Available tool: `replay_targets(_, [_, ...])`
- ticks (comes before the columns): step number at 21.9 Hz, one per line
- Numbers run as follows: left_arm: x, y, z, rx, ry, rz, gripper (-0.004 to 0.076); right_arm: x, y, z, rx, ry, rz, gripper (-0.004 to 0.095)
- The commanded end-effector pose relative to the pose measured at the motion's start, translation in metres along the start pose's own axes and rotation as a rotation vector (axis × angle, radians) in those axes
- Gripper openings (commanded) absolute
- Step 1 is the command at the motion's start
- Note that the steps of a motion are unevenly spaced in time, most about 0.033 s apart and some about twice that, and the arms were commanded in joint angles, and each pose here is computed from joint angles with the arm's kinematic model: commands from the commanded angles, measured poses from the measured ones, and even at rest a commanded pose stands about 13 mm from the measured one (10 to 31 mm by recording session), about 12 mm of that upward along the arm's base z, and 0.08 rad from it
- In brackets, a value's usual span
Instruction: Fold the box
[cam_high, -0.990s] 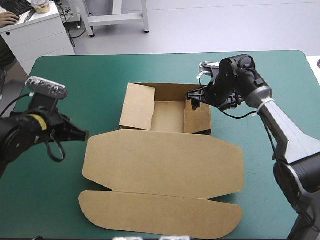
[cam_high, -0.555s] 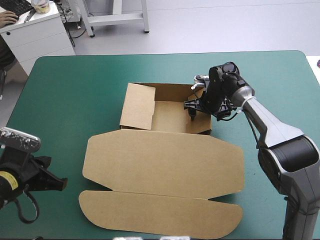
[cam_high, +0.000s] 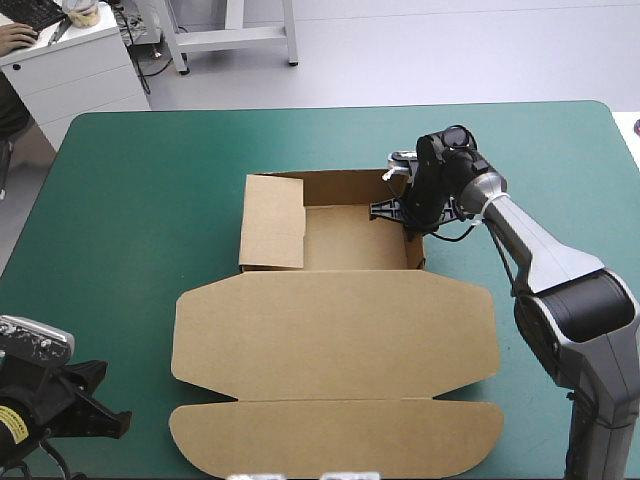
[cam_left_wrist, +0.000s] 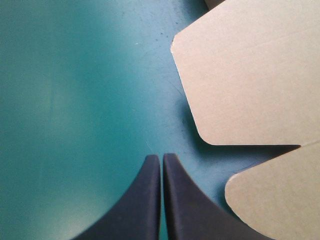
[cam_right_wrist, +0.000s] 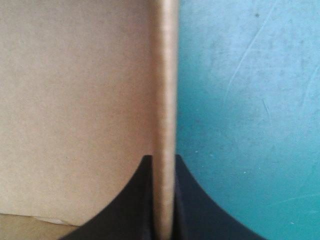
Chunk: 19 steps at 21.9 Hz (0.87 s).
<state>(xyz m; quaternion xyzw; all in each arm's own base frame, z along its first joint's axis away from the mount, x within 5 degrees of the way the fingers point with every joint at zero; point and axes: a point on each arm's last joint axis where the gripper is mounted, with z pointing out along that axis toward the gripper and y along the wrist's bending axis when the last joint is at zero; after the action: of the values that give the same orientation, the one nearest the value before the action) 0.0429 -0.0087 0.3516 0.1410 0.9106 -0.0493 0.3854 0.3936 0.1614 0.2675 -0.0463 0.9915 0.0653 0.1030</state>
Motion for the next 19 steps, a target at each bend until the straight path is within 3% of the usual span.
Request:
replay_targets(1, [-0.002, -0.002, -0.002, 0.033, -0.057, -0.005, -0.0003, -0.004, -0.011, -0.058, -0.007, -0.162, -0.032, -0.0020])
replay_targets(4, [0.006, -0.002, 0.001, 0.034, -0.067, -0.005, -0.0003, -0.012, -0.055, -0.117, 0.046, -0.295, -0.072, -0.0020])
replay_targets(9, [0.010, -0.003, 0.009, 0.035, -0.076, -0.004, -0.0003, -0.010, -0.167, -0.161, 0.322, -0.399, 0.081, -0.0020])
replay_targets(13, [0.006, -0.004, 0.008, 0.050, -0.120, -0.029, -0.0003, -0.006, -0.244, -0.153, 0.383, -0.388, 0.252, -0.0020])
replay_targets(19, [0.006, -0.005, 0.008, 0.059, -0.115, -0.033, -0.0003, 0.001, -0.298, -0.129, 0.412, -0.306, 0.364, -0.0020])
